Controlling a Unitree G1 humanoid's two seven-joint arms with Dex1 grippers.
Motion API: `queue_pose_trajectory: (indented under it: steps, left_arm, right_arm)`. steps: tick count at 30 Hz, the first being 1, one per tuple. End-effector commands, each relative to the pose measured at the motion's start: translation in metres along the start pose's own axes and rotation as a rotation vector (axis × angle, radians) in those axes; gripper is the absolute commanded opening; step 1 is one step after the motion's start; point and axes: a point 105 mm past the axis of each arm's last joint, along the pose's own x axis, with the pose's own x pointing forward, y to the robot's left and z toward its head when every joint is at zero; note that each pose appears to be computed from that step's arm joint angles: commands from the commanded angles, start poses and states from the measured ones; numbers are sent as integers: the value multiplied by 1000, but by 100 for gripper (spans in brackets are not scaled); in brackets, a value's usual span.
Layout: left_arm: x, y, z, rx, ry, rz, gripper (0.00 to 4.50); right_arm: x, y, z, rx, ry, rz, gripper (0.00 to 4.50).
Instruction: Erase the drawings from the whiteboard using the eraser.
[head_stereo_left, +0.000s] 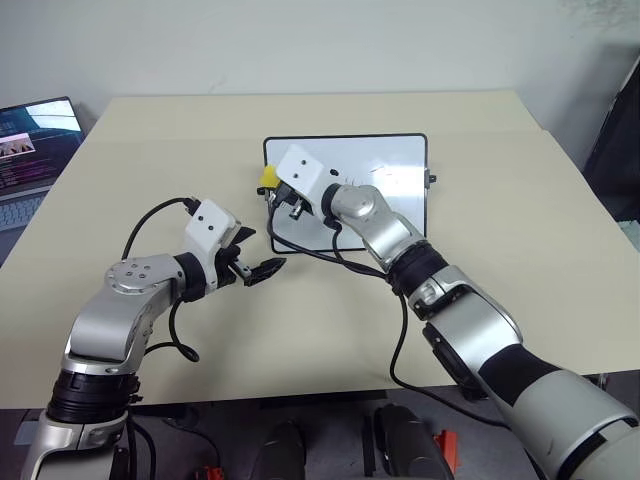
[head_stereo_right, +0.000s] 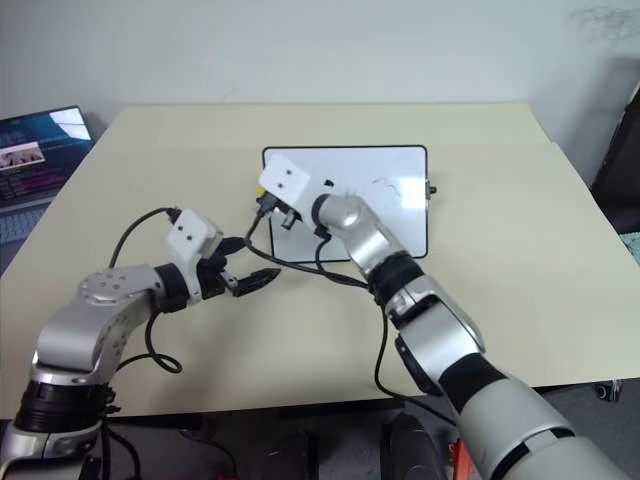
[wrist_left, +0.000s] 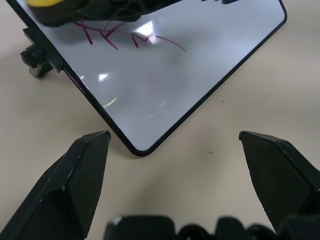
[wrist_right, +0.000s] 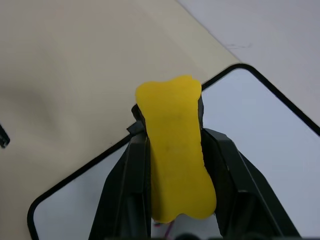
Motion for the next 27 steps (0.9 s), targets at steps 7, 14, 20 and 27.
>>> queue_pose_trajectory:
  steps: [7,14,20,27]
  left_arm:
    - [-5,0,10,35,-28,8,450]
    - [-6,2,11,42,-30,9,450]
    - [-6,2,12,47,-31,7,450]
    - [-4,4,15,52,-42,2,450]
  right_arm:
    - [6,-5,6,-43,21,-50,114]
    - [5,-13,4,-67,46,-95,114]
    - [5,-6,-14,-94,114,-59,114]
    - [-1,3,-48,-97,204,-16,114]
